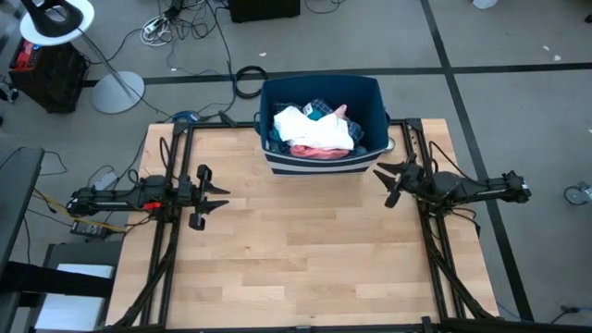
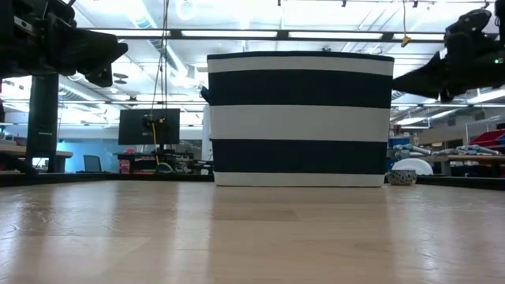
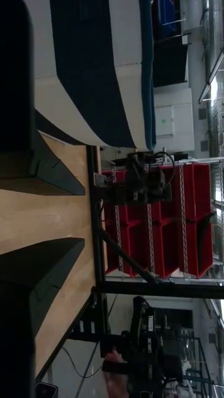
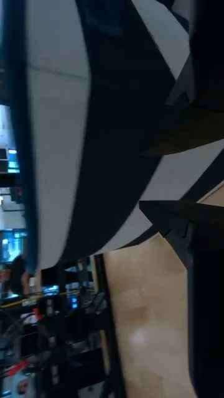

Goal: Sort clothes
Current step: Return to Home Position

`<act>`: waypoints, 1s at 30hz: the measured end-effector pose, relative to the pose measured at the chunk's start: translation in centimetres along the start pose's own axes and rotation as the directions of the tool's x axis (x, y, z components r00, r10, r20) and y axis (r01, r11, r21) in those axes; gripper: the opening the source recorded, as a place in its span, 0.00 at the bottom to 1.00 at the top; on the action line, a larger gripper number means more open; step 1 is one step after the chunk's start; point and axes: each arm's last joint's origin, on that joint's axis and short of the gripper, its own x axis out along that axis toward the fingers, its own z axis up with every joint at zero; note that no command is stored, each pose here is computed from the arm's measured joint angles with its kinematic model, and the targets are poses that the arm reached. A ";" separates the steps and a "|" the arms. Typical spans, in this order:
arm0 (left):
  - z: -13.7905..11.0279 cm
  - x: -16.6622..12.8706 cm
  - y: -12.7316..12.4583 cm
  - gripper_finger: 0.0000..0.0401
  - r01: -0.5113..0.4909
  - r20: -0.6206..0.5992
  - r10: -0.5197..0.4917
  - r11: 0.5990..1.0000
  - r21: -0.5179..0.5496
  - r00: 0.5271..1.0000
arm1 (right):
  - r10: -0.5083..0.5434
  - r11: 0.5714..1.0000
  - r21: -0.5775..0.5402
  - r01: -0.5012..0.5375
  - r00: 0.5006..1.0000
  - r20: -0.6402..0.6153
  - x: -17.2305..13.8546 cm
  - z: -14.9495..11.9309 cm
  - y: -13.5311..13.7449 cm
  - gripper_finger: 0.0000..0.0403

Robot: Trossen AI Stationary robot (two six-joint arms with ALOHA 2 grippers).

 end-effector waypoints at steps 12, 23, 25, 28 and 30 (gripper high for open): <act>0.0 0.0 0.0 0.31 0.000 0.000 0.000 1.000 0.000 1.000 | 0.003 1.000 0.016 -0.003 1.000 0.021 0.0 0.3 0.0 0.32; 0.0 0.0 0.0 0.31 0.000 0.000 0.000 1.000 0.000 1.000 | 0.003 1.000 0.017 -0.003 1.000 0.022 0.0 0.3 0.0 0.32; 0.0 0.0 0.0 0.31 0.000 0.000 0.000 1.000 0.000 1.000 | 0.003 1.000 0.018 -0.004 1.000 0.023 0.0 0.3 0.0 0.32; 0.0 0.0 0.0 0.31 0.000 0.000 0.000 1.000 0.000 1.000 | 0.003 1.000 0.019 -0.004 1.000 0.024 0.0 0.3 0.0 0.32; 0.0 0.0 0.0 0.31 0.000 0.000 0.000 1.000 0.000 1.000 | 0.003 1.000 0.019 -0.004 1.000 0.025 0.0 0.4 0.0 0.32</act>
